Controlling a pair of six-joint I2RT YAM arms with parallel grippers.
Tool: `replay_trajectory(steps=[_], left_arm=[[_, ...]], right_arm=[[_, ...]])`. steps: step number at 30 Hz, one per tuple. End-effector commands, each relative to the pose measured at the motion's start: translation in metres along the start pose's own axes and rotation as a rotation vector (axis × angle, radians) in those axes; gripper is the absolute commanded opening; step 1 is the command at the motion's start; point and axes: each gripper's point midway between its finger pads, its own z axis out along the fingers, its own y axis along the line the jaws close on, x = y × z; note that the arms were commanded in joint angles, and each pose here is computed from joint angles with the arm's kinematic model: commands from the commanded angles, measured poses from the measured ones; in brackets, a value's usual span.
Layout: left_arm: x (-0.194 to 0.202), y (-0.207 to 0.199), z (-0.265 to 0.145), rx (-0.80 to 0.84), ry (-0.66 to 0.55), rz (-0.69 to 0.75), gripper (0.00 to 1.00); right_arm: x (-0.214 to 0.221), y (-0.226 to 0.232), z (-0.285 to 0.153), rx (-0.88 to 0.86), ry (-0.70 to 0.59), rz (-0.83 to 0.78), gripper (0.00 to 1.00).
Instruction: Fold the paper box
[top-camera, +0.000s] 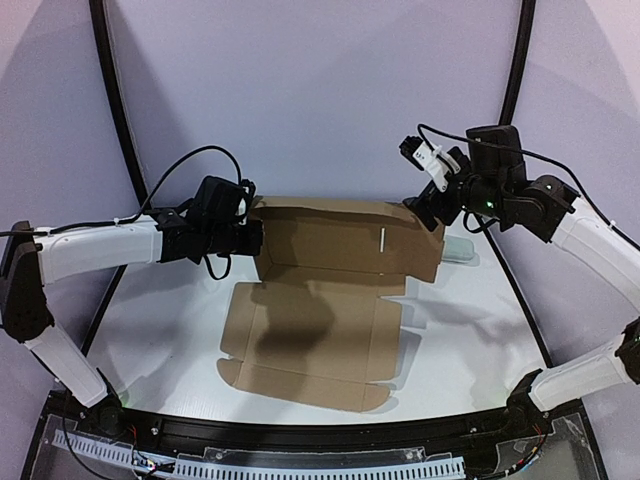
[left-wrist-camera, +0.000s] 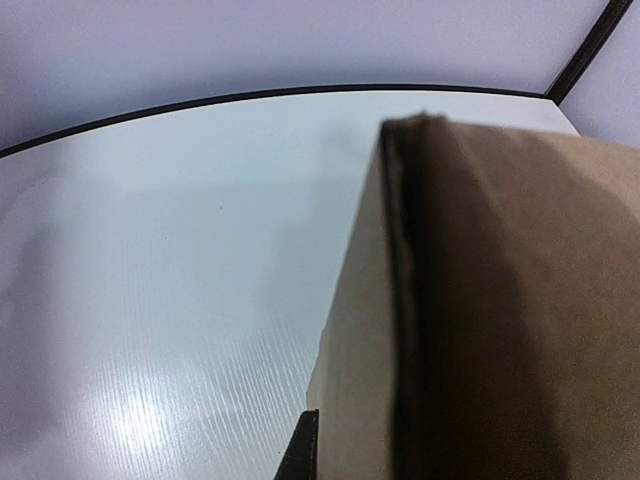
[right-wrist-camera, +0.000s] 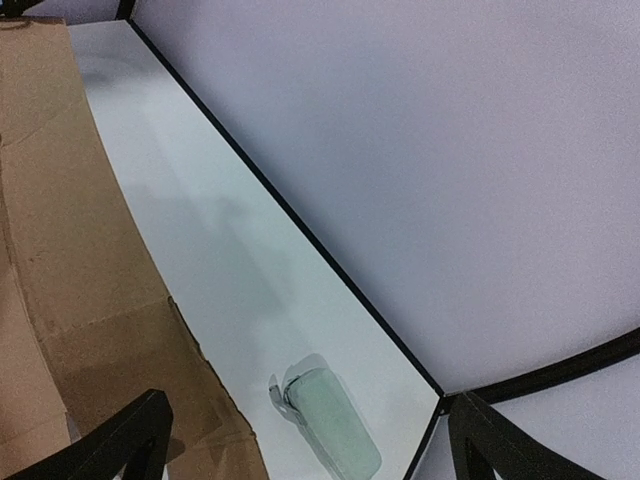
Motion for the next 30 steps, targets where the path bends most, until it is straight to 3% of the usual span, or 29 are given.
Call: replay_trajectory(steps=[1,10,15,21,30], left_arm=[[-0.016,-0.006,-0.005,0.025,-0.032,-0.032,0.01],[-0.016,-0.009,-0.007,0.048,-0.028,-0.065,0.01],[-0.014,-0.011,-0.005,0.051,-0.009,-0.077,0.01],[-0.001,-0.029,-0.002,0.153,0.045,-0.03,0.01],[0.005,-0.024,0.003,0.125,0.059,-0.023,0.01]], right_arm=[[0.0,-0.003,0.002,0.017,-0.013,0.023,0.98],[0.019,0.014,0.014,-0.021,0.042,0.028,0.98],[0.011,0.04,0.021,-0.14,-0.026,0.045,0.98],[-0.012,0.034,0.044,-0.116,-0.085,0.068,0.98],[-0.031,0.022,0.06,-0.048,-0.156,0.139,0.98]])
